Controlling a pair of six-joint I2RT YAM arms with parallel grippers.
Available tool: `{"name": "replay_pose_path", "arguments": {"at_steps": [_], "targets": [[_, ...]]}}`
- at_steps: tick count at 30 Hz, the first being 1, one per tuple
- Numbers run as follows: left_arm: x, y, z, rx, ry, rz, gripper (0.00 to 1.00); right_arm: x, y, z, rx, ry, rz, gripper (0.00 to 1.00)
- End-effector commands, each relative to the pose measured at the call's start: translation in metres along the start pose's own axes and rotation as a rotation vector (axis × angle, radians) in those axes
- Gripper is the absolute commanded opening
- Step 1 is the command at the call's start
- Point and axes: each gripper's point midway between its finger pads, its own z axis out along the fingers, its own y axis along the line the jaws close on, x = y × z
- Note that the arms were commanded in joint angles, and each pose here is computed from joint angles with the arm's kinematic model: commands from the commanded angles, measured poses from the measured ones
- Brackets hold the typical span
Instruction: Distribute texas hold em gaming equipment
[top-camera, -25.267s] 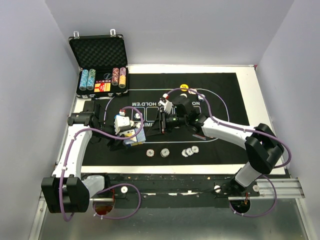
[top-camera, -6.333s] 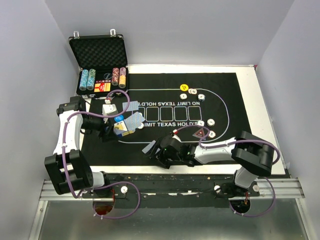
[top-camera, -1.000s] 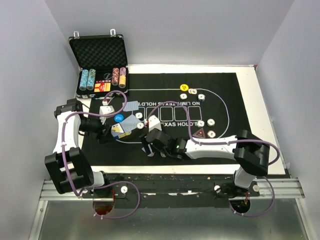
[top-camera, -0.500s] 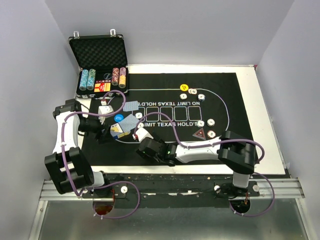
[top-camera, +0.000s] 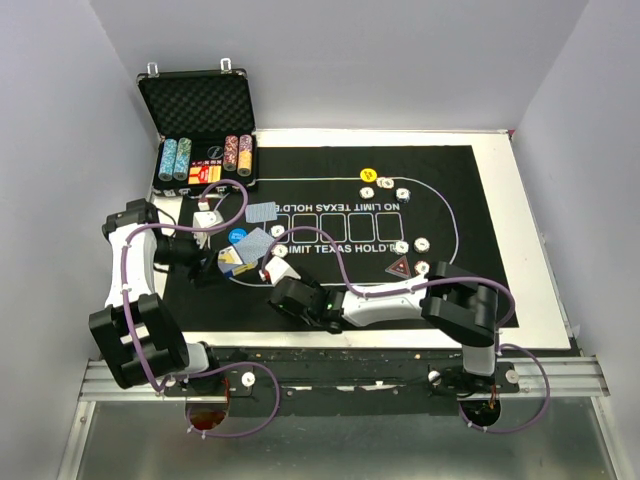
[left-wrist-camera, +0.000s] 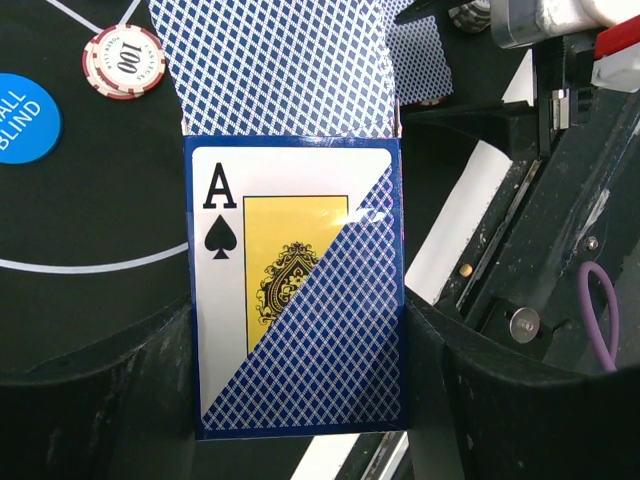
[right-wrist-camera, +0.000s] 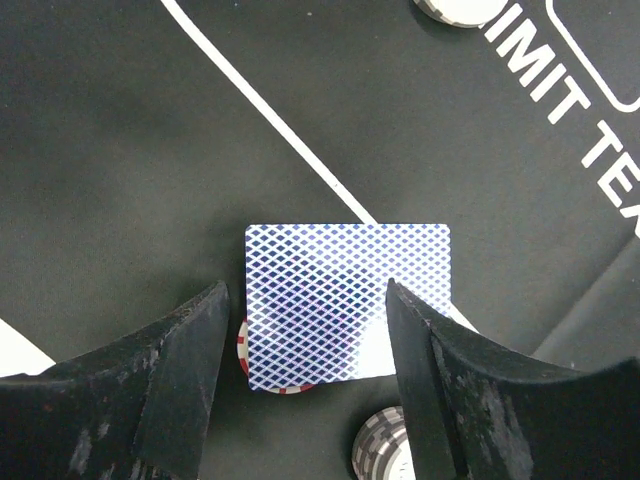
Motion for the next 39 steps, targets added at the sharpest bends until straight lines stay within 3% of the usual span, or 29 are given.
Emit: {"name": "replay_pose_path", "arguments": {"at_steps": [1,5,23,35,37,39], "targets": [[0.008,-0.056,-0.010,0.160,0.038,-0.203,0.12,0.009,-0.008,0.006,0.079,0.013,-0.003,0.69],[0.009,-0.054,-0.010,0.155,0.038,-0.205,0.12,0.012,-0.017,0.002,0.114,0.002,0.003,0.58],[0.013,-0.055,-0.011,0.147,0.039,-0.219,0.12,0.002,-0.042,0.001,0.229,-0.058,0.010,0.27],[0.014,-0.051,-0.011,0.150,0.040,-0.230,0.12,-0.011,-0.108,0.023,0.291,-0.043,0.147,0.24],[0.013,-0.051,-0.012,0.148,0.041,-0.228,0.12,-0.018,-0.113,0.019,0.259,-0.050,0.191,0.32],[0.013,-0.050,-0.013,0.144,0.044,-0.220,0.12,-0.021,-0.107,0.011,0.203,-0.055,0.207,0.54]]}}
